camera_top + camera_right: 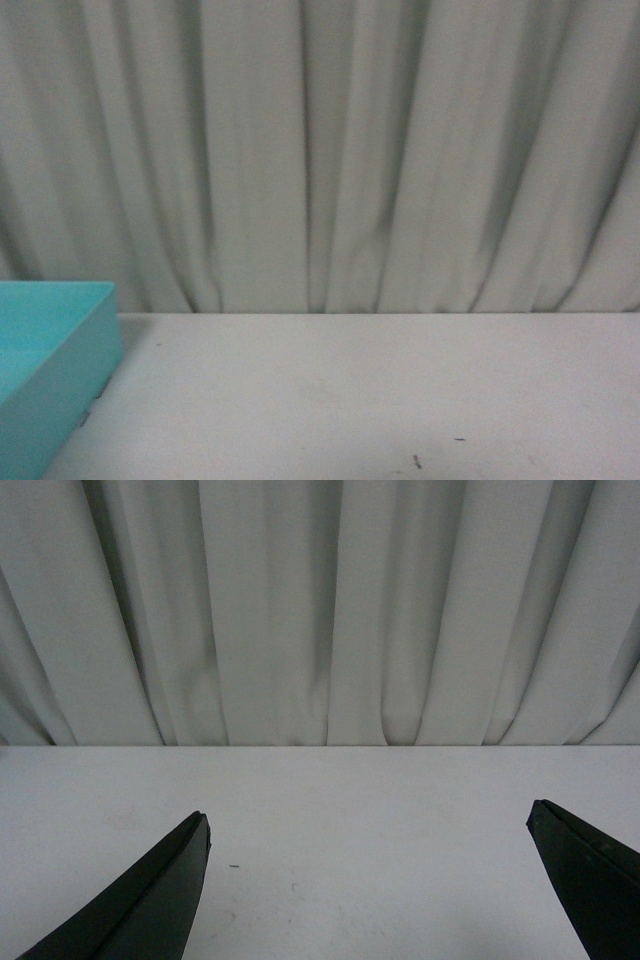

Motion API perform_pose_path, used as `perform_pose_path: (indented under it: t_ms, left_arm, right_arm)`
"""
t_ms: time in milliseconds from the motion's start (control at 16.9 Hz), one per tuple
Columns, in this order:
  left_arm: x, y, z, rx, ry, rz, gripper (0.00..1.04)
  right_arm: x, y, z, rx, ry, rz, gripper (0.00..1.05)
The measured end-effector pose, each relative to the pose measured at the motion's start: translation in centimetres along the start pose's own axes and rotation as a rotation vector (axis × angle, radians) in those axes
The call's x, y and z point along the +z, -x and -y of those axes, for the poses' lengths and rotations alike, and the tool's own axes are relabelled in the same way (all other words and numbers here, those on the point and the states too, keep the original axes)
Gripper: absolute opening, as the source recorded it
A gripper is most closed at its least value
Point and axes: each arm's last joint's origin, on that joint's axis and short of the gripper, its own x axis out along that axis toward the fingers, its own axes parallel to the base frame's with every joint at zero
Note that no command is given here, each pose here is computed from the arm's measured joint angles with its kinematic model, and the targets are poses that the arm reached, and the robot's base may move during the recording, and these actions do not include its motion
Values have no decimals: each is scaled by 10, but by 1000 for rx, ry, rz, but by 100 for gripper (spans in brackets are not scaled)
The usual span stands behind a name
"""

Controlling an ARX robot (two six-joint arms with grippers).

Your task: Wind up and store yellow beetle toy

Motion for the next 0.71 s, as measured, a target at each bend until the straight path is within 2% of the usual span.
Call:
perform_pose_path:
  t_ms: [119,296,711]
  left_arm:
    - [9,10,4,-16,-1,51,2]
    - [2,27,3,-8,-1,18,2]
    - [8,55,2,-7,0,48,2]
  right_arm:
    - [0,0,0,0,0,0,98]
    - [0,0,0,0,0,0,98]
    - [0,0,0,0,0,0,98]
